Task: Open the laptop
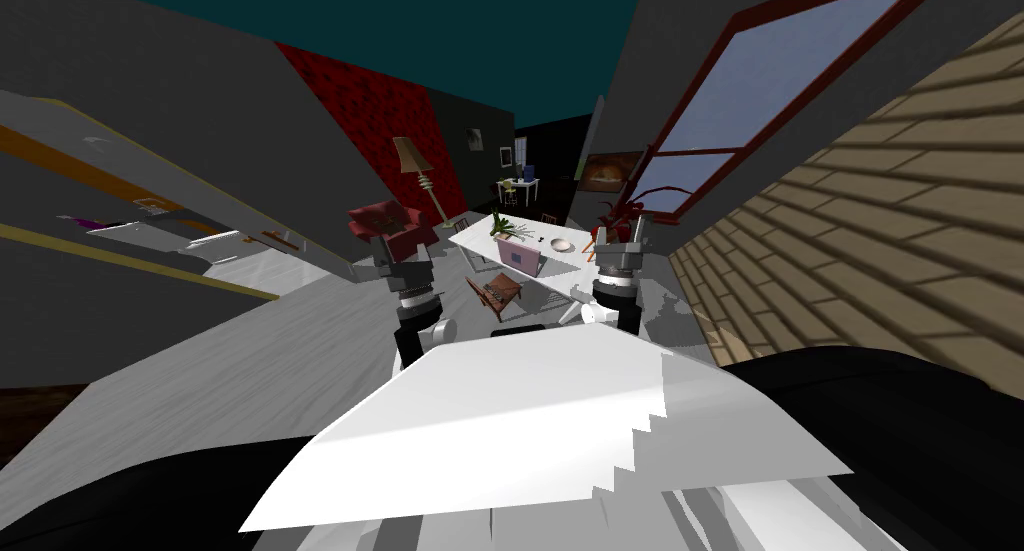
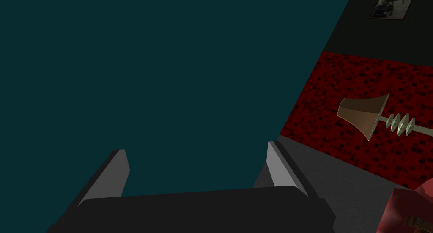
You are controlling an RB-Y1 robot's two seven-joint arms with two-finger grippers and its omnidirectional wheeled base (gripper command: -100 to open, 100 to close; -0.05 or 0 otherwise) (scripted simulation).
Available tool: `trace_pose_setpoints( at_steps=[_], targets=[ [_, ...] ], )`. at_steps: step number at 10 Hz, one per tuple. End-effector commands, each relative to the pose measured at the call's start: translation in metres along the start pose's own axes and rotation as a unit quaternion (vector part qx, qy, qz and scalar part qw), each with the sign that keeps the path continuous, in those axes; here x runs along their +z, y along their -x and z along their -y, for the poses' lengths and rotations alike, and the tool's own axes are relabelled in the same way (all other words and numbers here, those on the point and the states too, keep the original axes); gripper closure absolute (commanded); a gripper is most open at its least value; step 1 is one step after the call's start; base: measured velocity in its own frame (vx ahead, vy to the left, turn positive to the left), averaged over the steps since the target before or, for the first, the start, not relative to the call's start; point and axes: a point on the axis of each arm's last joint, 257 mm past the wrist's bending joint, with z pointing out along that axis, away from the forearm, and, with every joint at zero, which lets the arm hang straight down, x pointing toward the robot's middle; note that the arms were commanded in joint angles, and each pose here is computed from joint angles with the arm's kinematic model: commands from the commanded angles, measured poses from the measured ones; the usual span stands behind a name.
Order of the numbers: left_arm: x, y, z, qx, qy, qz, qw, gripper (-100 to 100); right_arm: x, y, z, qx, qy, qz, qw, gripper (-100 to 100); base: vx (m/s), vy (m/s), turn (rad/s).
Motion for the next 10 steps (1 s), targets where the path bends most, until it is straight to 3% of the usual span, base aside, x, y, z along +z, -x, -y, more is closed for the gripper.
trace_pose_setpoints(
  at_steps=[1,9,10],
  targets=[
    [0.0,0.0,0.0,0.0,0.0,0.0,1.0,0,0.0,0.0,0.0,0.0,0.0,0.0,1.0,0,0.0,0.0,0.0],
    [0.0001,0.0,0.0002,0.0,0.0,0.0,1.0,0,0.0001,0.0,-0.0002,0.0,0.0,0.0,1.0,0,0.0,0.0,0.0],
    [0.0001,0.0,0.0002,0.0,0.0,0.0,1.0,0,-0.0003,-0.002,0.0022,-0.01,-0.004,-0.016,0.9998,-100,0.004,0.052,0.017]
  ],
)
